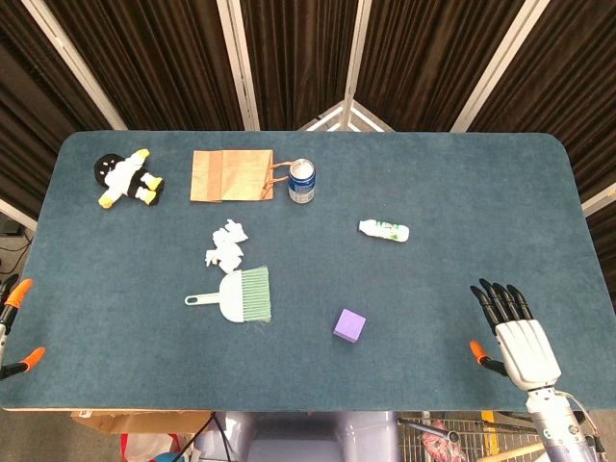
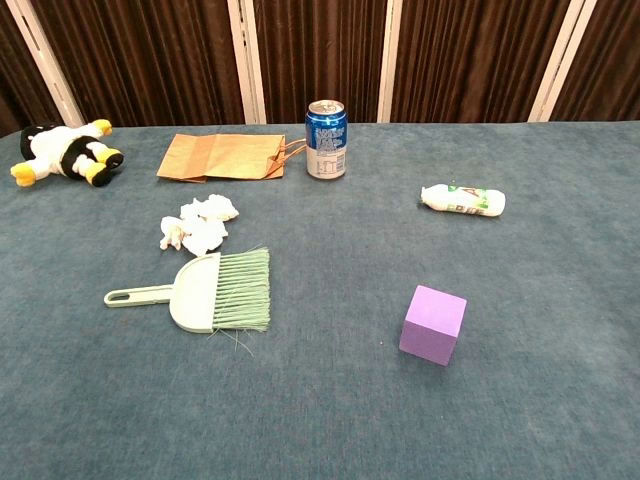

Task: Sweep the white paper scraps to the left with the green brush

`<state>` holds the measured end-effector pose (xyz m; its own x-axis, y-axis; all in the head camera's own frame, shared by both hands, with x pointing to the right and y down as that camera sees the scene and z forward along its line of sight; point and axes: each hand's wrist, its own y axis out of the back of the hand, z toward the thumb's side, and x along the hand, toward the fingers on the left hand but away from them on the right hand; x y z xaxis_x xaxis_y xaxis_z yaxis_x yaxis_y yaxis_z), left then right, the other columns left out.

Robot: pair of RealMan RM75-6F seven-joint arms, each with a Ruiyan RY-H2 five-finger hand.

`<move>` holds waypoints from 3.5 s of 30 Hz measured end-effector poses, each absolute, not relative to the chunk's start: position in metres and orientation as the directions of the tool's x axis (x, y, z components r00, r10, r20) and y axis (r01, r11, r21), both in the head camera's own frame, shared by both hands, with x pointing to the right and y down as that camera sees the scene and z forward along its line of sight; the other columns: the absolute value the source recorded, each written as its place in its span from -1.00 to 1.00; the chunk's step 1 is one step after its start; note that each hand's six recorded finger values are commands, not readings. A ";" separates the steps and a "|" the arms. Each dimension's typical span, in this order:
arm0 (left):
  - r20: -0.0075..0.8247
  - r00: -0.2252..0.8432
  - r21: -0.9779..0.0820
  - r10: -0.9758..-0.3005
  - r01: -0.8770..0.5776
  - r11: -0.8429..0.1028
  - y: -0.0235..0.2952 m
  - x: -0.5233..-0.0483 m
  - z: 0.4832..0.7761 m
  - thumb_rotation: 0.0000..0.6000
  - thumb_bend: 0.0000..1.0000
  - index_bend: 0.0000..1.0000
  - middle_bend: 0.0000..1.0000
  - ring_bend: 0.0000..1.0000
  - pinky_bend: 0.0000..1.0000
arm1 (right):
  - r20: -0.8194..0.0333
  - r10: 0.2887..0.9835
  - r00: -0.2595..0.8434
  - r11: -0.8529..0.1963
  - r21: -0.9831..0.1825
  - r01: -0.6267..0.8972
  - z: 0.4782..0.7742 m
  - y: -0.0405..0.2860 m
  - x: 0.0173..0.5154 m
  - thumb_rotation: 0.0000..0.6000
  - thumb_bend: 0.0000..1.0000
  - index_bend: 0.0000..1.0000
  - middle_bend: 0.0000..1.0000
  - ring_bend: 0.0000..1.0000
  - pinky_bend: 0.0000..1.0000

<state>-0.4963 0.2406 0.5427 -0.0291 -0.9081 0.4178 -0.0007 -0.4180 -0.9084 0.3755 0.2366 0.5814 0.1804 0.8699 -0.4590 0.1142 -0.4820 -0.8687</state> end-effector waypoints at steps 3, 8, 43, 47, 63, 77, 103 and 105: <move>0.420 -0.031 -0.908 -0.907 0.000 -0.420 0.241 -0.497 0.543 1.00 -0.87 -1.00 -1.00 -1.00 -0.98 | -0.458 0.871 0.180 -0.481 -0.869 0.117 0.581 0.236 0.375 1.00 -0.31 -1.00 -1.00 -1.00 -1.00; 0.425 -0.027 -0.905 -0.905 -0.002 -0.425 0.241 -0.496 0.544 1.00 -0.87 -1.00 -0.96 -0.95 -0.87 | -0.457 0.870 0.184 -0.481 -0.869 0.113 0.580 0.237 0.374 1.00 -0.31 -1.00 -1.00 -1.00 -1.00; 0.705 0.078 -0.708 -0.705 0.014 -0.706 0.156 -0.257 0.698 1.00 -0.33 -0.12 1.00 1.00 0.96 | -0.467 0.864 0.189 -0.497 -0.850 0.171 0.580 0.236 0.374 1.00 -0.31 -1.00 -1.00 -1.00 -1.00; 0.717 0.069 -0.696 -0.694 0.013 -0.718 0.157 -0.250 0.704 1.00 -0.25 -0.12 1.00 1.00 0.96 | -0.467 0.864 0.188 -0.498 -0.849 0.176 0.580 0.236 0.374 1.00 -0.31 -1.00 -1.00 -1.00 -1.00; 0.739 0.028 -0.674 -0.673 0.021 -0.739 0.165 -0.249 0.720 1.00 -0.09 -0.12 1.00 1.00 0.96 | -0.468 0.863 0.190 -0.500 -0.847 0.182 0.579 0.236 0.374 1.00 -0.31 -1.00 -1.00 -1.00 -1.00; 0.745 0.030 -0.667 -0.667 0.022 -0.745 0.174 -0.250 0.725 1.00 0.56 0.56 1.00 1.00 0.98 | -0.468 0.864 0.186 -0.499 -0.848 0.180 0.579 0.236 0.374 1.00 -0.31 -1.00 -1.00 -1.00 -1.00; 0.572 0.050 -0.820 -0.819 0.062 -0.569 0.051 -0.224 0.671 1.00 0.62 0.63 1.00 1.00 1.00 | -0.485 0.858 0.166 -0.511 -0.837 0.196 0.583 0.233 0.378 1.00 -0.31 -1.00 -1.00 -1.00 -1.00; 0.584 0.030 -0.812 -0.811 0.056 -0.582 0.047 -0.224 0.678 1.00 0.62 0.63 1.00 1.00 1.00 | -0.489 0.857 0.162 -0.513 -0.835 0.200 0.584 0.232 0.378 1.00 -0.31 -1.00 -1.00 -1.00 -1.00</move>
